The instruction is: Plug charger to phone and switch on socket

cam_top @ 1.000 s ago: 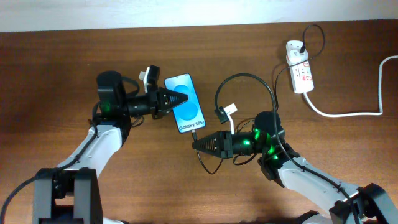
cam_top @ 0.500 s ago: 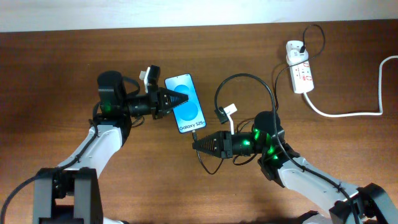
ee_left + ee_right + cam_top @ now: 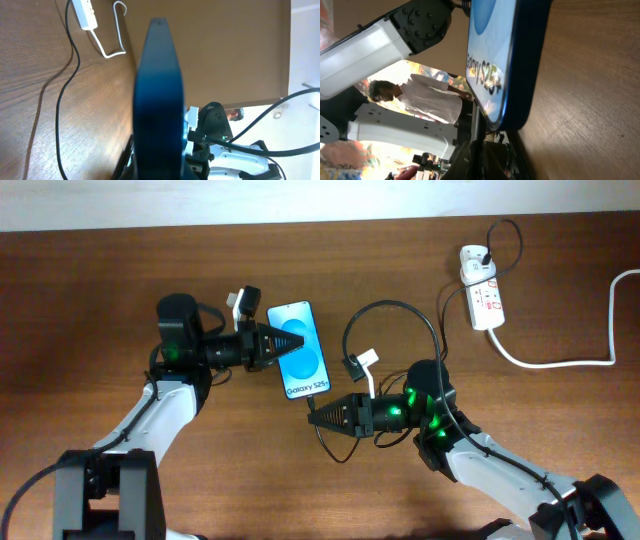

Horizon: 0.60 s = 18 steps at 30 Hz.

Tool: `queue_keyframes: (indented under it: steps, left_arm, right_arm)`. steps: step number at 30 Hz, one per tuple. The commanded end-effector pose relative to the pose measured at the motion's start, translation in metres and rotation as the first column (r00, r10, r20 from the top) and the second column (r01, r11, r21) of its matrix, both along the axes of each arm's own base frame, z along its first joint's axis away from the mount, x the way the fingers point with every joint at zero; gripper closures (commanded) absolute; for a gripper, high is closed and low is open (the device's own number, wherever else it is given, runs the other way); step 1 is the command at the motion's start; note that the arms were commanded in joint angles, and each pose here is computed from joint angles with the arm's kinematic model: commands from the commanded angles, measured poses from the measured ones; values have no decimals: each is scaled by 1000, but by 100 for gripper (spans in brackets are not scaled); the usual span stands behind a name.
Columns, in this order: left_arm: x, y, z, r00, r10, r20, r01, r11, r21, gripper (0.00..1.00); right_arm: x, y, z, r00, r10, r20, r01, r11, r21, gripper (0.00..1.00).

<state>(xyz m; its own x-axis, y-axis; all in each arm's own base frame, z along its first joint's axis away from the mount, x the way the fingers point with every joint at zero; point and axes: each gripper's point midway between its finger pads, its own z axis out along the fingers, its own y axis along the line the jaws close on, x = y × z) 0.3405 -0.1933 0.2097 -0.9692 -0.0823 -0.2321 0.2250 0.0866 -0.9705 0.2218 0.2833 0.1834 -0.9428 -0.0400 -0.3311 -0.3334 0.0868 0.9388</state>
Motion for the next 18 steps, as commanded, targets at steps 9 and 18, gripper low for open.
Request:
queue_keyframes:
  steps: [9,18]
  left_arm:
    - [-27,-22,9,987,-152,59,154,988,-28,100]
    - [-33,-22,10,982,-181,55,184,982,-39,100]
  right_arm:
    - [19,0,4,993,-96,66,96,995,8,96]
    - [25,2,15,990,-104,94,102,994,25,96]
